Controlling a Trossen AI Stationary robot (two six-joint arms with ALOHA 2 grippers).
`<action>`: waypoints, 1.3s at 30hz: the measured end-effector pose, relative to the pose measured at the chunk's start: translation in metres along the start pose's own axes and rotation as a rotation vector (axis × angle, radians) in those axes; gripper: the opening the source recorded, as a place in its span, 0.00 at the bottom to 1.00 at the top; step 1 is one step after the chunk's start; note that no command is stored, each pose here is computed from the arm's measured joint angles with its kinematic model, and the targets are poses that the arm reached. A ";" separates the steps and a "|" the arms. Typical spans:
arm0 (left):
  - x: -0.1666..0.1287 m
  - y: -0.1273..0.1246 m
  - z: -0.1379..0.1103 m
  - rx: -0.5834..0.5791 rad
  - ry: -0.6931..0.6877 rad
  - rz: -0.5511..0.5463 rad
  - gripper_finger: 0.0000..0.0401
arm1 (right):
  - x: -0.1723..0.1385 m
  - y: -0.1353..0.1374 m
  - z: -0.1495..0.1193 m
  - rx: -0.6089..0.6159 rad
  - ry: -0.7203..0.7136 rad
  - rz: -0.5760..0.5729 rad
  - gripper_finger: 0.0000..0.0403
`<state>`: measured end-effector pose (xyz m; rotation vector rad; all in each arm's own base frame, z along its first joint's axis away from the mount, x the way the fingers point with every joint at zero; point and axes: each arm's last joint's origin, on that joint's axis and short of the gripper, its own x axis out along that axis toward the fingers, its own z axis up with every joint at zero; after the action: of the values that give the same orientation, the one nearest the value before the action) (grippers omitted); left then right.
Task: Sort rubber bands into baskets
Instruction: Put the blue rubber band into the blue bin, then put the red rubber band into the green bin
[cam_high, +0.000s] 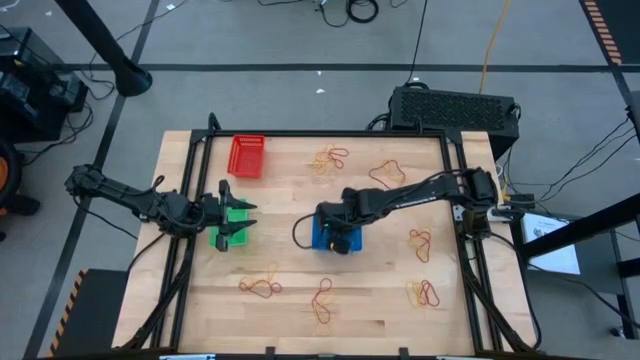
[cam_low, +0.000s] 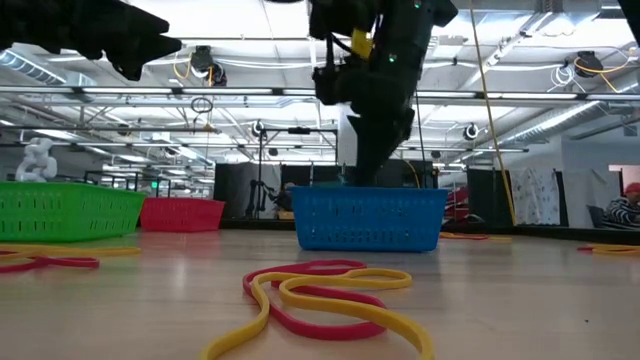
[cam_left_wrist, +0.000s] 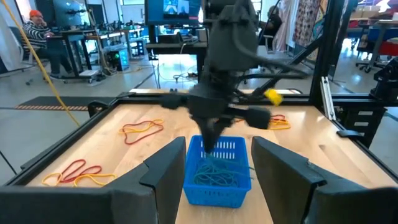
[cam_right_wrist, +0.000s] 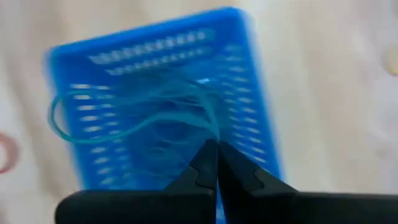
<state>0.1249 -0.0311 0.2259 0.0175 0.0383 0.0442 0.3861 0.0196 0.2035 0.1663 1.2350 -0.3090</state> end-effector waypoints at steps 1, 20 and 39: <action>0.000 0.000 0.000 0.000 0.000 0.000 0.48 | -0.001 -0.003 0.000 0.018 0.011 -0.012 0.00; 0.000 -0.002 0.000 -0.029 0.005 -0.065 0.48 | -0.004 0.012 -0.009 0.027 0.040 0.004 0.13; 0.032 -0.045 -0.011 -0.398 0.253 -0.225 0.48 | -0.052 0.069 -0.027 -0.304 -0.218 0.018 0.24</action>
<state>0.1583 -0.0743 0.2129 -0.3901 0.2837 -0.1721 0.3686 0.0998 0.2415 -0.1160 1.0493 -0.1169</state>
